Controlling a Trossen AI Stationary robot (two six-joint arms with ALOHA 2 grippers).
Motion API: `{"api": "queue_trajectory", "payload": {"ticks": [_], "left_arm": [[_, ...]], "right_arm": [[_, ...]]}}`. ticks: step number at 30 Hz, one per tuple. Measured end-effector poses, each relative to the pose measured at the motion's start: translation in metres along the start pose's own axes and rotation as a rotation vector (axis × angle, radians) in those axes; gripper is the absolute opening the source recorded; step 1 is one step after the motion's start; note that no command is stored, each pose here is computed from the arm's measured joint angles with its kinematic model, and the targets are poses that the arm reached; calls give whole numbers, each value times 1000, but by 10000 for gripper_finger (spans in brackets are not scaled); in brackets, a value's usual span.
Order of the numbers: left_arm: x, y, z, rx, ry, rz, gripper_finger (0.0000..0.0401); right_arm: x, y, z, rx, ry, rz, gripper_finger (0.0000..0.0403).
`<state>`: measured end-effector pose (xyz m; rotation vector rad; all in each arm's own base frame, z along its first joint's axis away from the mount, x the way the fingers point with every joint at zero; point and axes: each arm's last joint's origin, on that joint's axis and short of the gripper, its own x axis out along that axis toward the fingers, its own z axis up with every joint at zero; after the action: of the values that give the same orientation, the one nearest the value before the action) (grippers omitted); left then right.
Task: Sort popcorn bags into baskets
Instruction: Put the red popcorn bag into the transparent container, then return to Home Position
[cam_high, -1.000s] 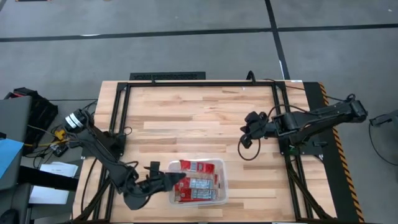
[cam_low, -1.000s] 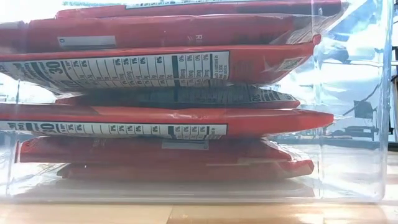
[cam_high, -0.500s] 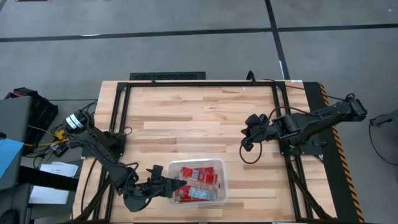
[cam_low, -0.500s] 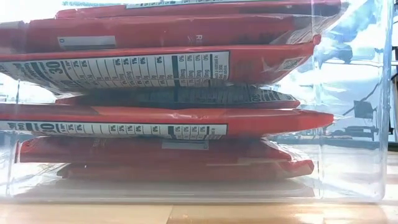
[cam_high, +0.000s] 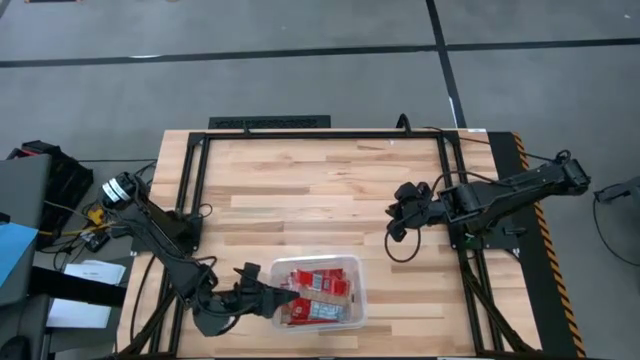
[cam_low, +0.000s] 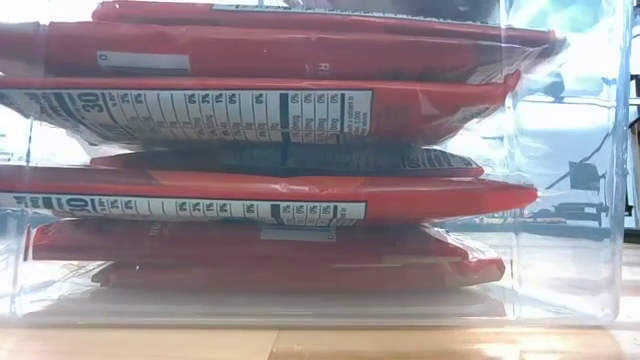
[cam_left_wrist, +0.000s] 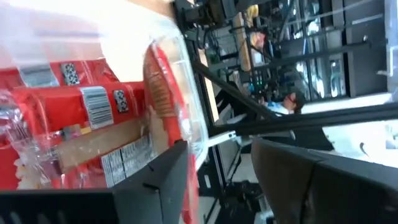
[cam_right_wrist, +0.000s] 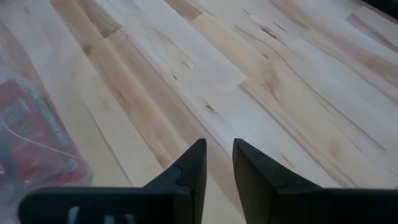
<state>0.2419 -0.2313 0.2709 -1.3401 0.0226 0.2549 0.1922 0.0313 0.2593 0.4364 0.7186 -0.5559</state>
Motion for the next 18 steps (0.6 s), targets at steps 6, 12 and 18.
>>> {"api": "queue_trajectory", "payload": {"ticks": [6, 12, 18], "left_arm": [[-23, -24, 33, 62, 30, -7, 171], [-34, -34, 52, 94, 103, -6, 171], [-74, -65, 117, 179, -22, -94, 171]], "right_arm": [[0, 1, 1, 6, -10, 12, 126], [-3, 5, 6, 28, -60, 66, 127], [-54, 6, 34, -104, -276, 289, 119]]}}
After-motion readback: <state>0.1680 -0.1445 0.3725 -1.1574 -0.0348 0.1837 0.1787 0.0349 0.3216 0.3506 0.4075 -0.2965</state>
